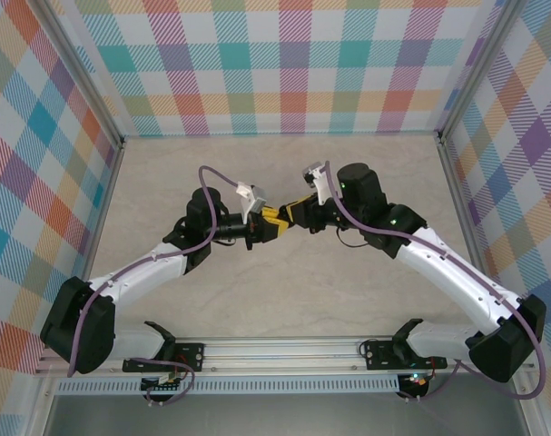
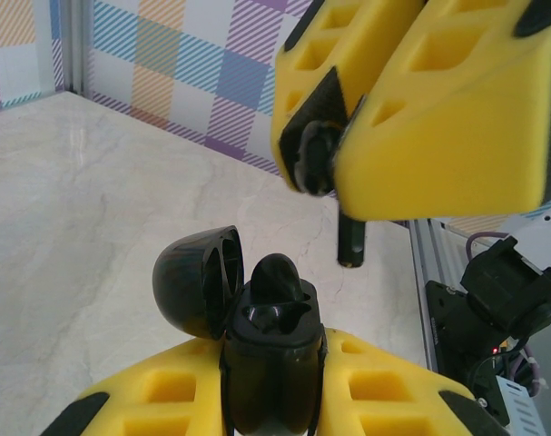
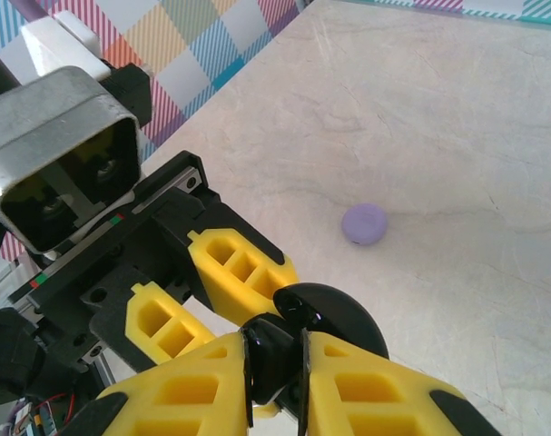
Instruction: Insert wireless bluetooth earbuds into charging case
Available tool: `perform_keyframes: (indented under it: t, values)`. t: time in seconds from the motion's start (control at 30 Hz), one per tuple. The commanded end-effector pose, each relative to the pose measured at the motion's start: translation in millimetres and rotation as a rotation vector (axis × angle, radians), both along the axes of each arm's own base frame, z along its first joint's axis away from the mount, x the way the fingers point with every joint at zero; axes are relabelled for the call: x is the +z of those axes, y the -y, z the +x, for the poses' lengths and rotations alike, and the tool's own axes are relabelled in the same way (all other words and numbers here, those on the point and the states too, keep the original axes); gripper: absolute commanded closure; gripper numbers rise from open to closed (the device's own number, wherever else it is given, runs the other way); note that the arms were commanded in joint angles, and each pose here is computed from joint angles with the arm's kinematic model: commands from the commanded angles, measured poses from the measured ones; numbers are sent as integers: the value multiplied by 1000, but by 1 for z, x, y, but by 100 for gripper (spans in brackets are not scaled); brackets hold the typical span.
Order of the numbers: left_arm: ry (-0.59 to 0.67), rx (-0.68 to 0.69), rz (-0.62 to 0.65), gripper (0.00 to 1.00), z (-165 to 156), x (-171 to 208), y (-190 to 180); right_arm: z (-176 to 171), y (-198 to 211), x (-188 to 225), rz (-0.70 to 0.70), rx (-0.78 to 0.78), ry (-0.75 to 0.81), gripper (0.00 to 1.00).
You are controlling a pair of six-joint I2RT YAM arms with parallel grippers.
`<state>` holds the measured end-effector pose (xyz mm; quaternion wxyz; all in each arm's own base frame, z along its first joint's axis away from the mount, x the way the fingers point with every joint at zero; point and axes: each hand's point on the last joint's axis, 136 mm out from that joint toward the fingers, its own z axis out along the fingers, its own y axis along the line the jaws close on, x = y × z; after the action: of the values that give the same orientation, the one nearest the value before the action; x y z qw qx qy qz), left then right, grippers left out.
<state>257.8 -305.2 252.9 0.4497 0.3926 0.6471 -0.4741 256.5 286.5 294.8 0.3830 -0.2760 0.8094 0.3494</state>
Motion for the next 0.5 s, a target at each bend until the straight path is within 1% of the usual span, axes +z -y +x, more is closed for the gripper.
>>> perform_keyframes:
  t: [0.0, 0.47]
  values:
    - [73, -50, -41, 100, -10, 29, 5, 3, -4, 16, 16, 6, 49, 81]
    - [65, -62, -44, 100, -12, 33, 8, 5, -5, 12, 3, 2, 41, 81]
